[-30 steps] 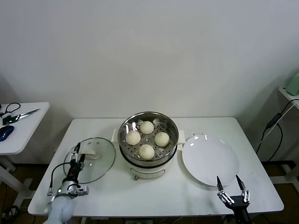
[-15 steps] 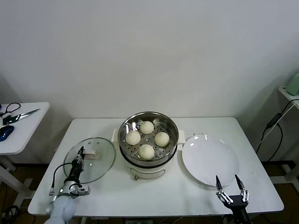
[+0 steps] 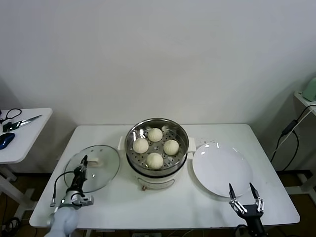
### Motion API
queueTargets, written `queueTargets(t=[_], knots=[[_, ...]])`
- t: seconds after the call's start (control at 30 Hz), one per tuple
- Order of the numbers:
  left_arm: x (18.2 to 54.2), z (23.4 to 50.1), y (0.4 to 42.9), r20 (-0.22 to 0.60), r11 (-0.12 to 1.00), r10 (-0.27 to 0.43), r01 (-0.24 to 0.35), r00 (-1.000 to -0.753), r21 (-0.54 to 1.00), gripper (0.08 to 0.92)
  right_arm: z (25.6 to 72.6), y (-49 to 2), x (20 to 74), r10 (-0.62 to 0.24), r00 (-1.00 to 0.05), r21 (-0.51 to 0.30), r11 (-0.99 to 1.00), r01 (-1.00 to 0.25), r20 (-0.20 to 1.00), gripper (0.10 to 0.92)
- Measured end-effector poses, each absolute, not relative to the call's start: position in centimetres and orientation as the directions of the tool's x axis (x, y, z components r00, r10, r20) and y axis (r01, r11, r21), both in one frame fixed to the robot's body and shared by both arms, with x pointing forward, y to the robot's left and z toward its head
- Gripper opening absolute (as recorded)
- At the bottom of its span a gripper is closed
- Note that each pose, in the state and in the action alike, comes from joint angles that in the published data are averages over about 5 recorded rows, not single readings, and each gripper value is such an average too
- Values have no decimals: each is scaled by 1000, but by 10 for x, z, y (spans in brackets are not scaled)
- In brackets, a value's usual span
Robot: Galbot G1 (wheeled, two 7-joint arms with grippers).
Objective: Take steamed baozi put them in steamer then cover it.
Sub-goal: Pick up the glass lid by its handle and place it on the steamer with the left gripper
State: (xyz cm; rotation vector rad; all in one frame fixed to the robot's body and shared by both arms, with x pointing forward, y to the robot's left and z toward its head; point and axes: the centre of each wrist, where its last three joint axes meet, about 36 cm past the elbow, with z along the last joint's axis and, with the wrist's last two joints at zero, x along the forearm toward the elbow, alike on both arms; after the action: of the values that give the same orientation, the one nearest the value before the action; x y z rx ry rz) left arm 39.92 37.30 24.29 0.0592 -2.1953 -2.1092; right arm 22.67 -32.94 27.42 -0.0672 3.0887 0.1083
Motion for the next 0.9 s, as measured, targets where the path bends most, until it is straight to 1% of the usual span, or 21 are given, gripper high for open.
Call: queueTargets(t=[0.2, 0.4, 0.53, 0.63, 0.73, 0.8, 0.9], knots=[[400, 287, 381, 4, 82, -108, -5, -994, 997, 142, 275, -330, 228, -39, -998, 64, 997, -42, -54, 823], [402, 343, 389, -35, 102, -113, -46, -993, 994, 142, 274, -329, 230, -30, -998, 51, 998, -33, -54, 823], [407, 382, 384, -62, 107, -111, -74, -992, 991, 142, 274, -328, 232, -23, -998, 41, 999, -25, -50, 823], [410, 409, 371, -79, 113, -111, -91, -991, 989, 142, 274, -327, 234, -20, -999, 32, 999, -21, -46, 823], [412, 433, 348, -88, 128, -108, -102, -990, 986, 142, 274, -327, 236, -20, -999, 24, 999, -21, -41, 823], [413, 446, 329, -87, 143, -105, -102, -991, 984, 142, 274, -327, 238, -21, -999, 18, 1000, -21, -38, 823], [414, 459, 298, -76, 163, -99, -91, -992, 982, 142, 272, -328, 240, -22, -999, 11, 1000, -22, -33, 823]])
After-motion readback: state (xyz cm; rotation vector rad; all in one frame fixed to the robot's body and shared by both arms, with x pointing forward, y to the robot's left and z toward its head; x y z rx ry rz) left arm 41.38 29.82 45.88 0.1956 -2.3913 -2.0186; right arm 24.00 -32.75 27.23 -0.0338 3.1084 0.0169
